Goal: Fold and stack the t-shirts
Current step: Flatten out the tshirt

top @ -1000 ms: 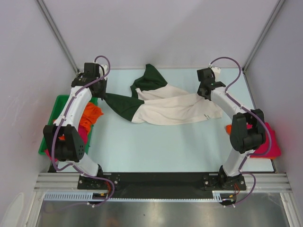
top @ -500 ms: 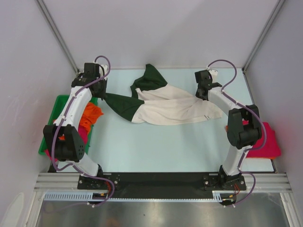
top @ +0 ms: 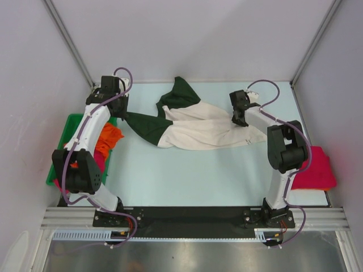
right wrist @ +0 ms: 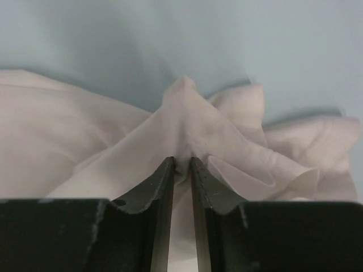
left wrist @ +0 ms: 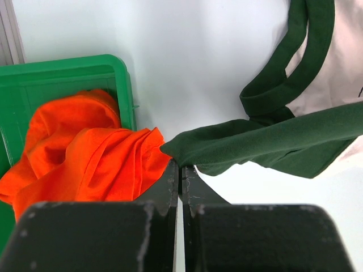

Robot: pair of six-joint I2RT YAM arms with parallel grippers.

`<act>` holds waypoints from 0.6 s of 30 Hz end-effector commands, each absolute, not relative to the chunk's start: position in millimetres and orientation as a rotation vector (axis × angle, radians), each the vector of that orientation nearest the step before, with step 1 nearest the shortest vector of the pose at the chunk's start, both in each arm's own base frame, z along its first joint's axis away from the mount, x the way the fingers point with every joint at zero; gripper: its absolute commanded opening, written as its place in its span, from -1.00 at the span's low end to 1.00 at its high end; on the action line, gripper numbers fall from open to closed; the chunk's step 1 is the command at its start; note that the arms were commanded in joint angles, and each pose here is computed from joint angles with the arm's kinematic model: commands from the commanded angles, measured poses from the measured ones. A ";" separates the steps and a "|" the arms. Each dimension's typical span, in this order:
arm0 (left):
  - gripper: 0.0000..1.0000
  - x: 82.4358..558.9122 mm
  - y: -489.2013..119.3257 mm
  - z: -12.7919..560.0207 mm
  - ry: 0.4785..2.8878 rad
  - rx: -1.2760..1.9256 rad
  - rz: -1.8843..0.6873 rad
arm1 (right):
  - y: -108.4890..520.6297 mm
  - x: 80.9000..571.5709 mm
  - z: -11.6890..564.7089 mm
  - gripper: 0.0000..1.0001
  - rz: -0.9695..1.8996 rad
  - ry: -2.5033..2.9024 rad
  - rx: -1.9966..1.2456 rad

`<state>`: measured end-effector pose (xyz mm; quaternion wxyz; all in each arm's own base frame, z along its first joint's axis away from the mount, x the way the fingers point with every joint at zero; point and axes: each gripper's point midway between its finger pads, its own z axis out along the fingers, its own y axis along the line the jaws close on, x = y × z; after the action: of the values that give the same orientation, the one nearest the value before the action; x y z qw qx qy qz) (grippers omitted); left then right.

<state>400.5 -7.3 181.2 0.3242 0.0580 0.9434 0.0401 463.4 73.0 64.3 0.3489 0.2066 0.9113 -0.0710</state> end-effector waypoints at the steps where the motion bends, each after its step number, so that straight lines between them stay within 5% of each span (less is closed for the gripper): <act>1: -1.00 404.6 -8.8 186.5 2.441 0.168 0.089 | 71.8 439.8 78.2 -0.53 -0.165 2.311 0.658; 13: -1.00 401.8 -13.0 174.3 2.471 0.174 0.061 | 67.8 377.0 32.8 -0.52 -0.262 2.518 0.751; 18: -1.00 400.7 -14.8 176.0 2.457 0.179 0.049 | 78.7 406.4 64.8 -0.47 -0.127 2.395 0.674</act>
<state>395.6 -12.2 169.4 0.3126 0.0630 0.9474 0.0261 387.3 70.5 26.4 0.2601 0.2636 0.9250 -0.0856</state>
